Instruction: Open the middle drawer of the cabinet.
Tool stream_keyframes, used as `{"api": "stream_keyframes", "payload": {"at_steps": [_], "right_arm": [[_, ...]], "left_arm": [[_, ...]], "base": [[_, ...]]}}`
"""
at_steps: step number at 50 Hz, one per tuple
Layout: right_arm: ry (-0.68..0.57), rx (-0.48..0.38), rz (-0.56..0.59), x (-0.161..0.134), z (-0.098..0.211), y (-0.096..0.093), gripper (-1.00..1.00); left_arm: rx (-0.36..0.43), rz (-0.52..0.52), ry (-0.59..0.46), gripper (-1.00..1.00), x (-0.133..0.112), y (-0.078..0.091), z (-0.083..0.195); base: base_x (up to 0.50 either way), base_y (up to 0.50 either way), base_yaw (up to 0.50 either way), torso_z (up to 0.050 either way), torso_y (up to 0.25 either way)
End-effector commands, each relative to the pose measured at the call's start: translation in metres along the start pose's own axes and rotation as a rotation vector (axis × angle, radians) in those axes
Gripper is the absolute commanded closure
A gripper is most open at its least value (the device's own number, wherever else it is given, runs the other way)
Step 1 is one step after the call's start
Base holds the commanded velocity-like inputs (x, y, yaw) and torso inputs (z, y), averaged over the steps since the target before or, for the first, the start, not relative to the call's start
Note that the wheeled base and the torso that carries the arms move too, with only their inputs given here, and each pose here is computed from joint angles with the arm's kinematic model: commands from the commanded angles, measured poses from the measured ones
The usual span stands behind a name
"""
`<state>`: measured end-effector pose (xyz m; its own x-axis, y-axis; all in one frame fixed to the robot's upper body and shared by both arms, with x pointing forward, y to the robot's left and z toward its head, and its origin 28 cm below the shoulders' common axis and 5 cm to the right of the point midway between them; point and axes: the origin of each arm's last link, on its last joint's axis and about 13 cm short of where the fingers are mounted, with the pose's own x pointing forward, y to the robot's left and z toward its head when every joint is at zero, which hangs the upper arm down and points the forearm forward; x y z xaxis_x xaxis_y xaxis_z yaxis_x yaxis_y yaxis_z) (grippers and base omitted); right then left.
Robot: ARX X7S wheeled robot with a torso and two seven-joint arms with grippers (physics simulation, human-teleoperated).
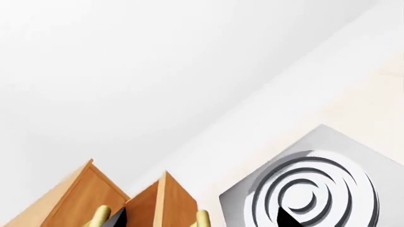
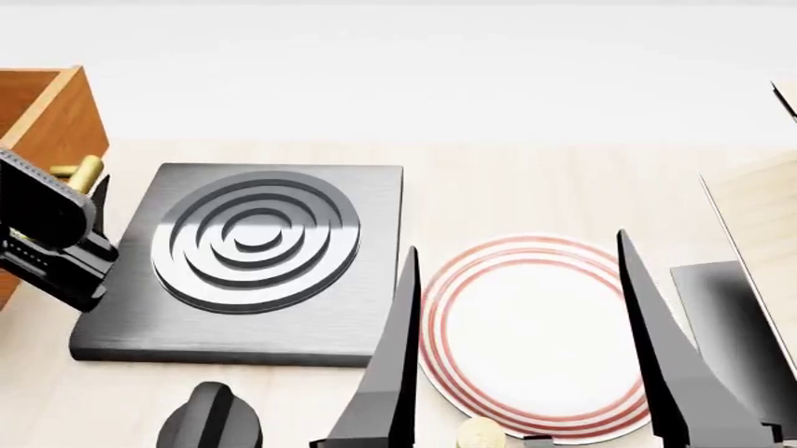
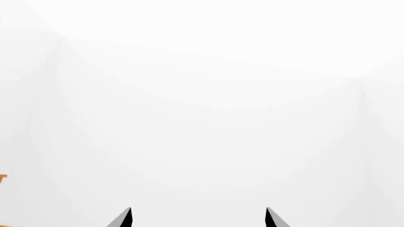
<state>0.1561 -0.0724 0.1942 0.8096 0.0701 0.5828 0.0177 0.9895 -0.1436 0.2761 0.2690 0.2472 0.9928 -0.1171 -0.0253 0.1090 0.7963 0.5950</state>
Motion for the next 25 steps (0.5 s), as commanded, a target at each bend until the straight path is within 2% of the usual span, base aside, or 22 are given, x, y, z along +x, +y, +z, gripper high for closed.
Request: {"api": "stream_keyframes", "payload": {"at_steps": [1,9,14,25], "right_arm": [[0.001,0.004,0.002,0.000,0.000,0.000,-1.00],[0.006,0.003,0.003,0.001,0.000,0.000,-1.00],[0.006,0.004,0.003,0.001,0.000,0.000,-1.00],[0.004,0.003,0.005,0.000,0.000,0.000,-1.00]], "left_arm": [[-0.074,-0.034,0.062,-1.00,0.009,0.015,0.011],[-0.126,-0.034,0.108,-1.00,0.016,0.025,0.014],[-0.107,-0.007,0.114,-1.00,0.021,0.028,0.014],[-0.157,0.013,0.174,-1.00,0.034,0.037,0.012]], "base": [[0.00,0.00,0.00,0.000,0.000],[0.00,0.00,0.00,0.000,0.000],[0.00,0.00,0.00,0.000,0.000],[0.00,0.00,0.00,0.000,0.000]]}}
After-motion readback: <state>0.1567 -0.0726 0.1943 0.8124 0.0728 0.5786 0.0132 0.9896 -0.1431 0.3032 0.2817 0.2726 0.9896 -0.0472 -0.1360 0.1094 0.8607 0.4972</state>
